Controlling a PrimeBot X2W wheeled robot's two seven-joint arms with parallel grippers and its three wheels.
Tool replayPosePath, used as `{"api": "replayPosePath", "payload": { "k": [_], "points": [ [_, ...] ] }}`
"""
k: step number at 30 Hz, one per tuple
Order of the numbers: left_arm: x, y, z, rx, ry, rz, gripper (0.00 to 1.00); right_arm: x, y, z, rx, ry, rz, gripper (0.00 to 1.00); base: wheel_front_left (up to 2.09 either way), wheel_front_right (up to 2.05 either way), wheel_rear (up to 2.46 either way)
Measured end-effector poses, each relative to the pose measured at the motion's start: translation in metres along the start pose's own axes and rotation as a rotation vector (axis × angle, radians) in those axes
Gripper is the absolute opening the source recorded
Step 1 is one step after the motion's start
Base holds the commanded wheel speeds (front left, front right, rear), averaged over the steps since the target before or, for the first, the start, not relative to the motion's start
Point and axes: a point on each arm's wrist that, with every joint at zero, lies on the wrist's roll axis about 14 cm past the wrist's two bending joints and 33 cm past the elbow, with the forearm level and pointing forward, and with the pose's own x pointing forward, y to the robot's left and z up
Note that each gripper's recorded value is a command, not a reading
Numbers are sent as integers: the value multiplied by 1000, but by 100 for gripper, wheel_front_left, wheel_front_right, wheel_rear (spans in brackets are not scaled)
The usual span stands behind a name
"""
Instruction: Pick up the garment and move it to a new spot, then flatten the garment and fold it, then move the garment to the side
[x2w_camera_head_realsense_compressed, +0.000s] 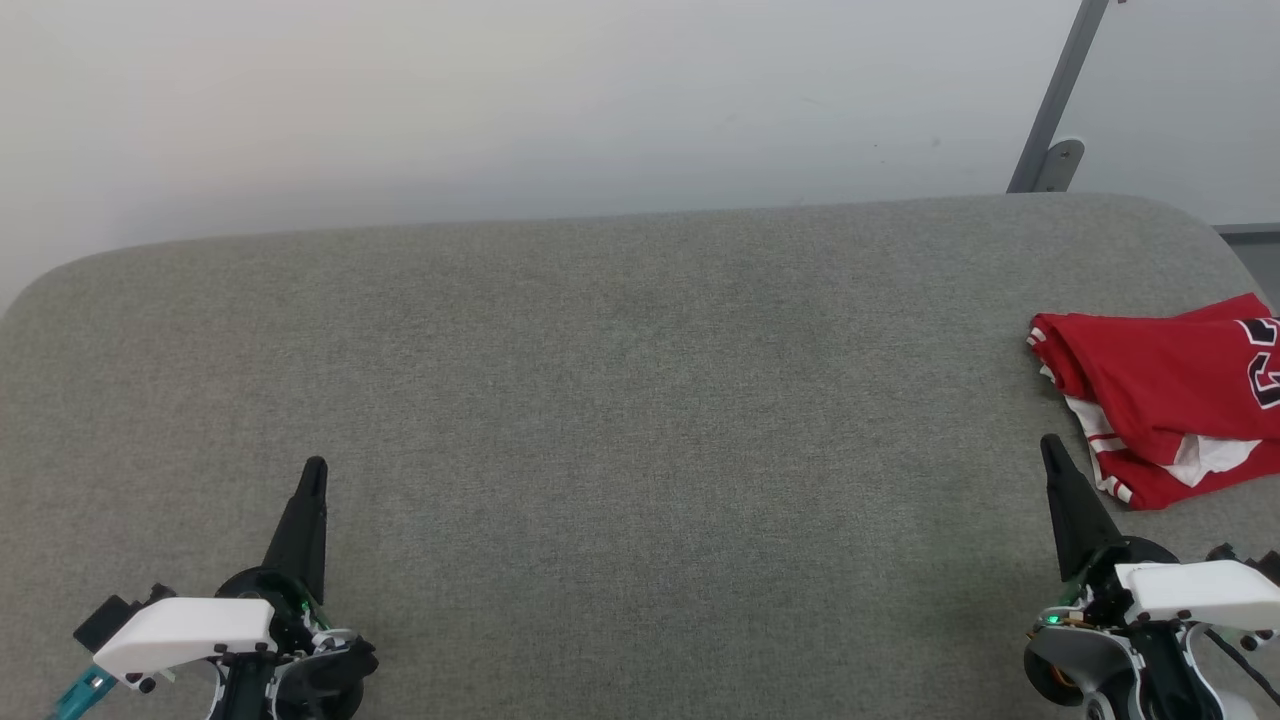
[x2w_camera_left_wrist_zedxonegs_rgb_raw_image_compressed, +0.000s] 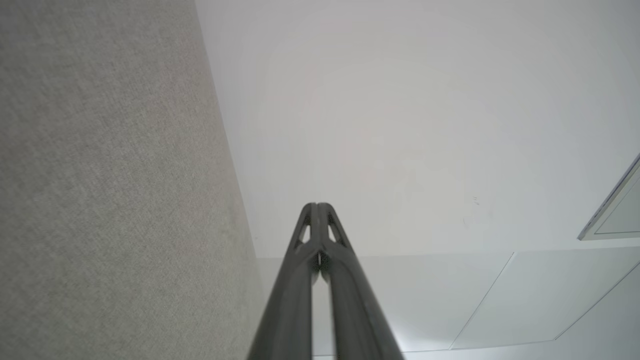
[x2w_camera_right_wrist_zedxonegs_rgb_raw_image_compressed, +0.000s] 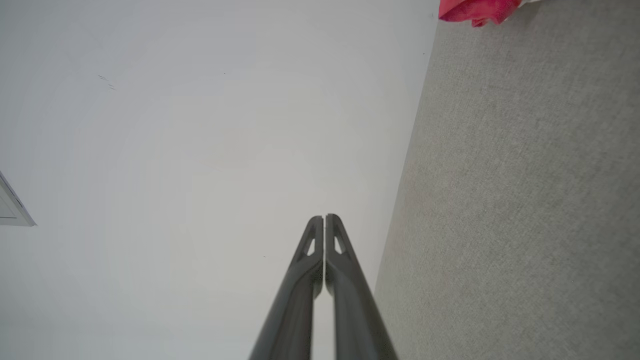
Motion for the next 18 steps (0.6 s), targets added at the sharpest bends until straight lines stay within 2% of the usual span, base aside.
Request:
{"api": "replayPosePath", "payload": {
  "k": [18],
  "points": [
    [0,0,0,0,0,0,0,0,0,0,0,0,0,0,0,0,0]
  ]
}}
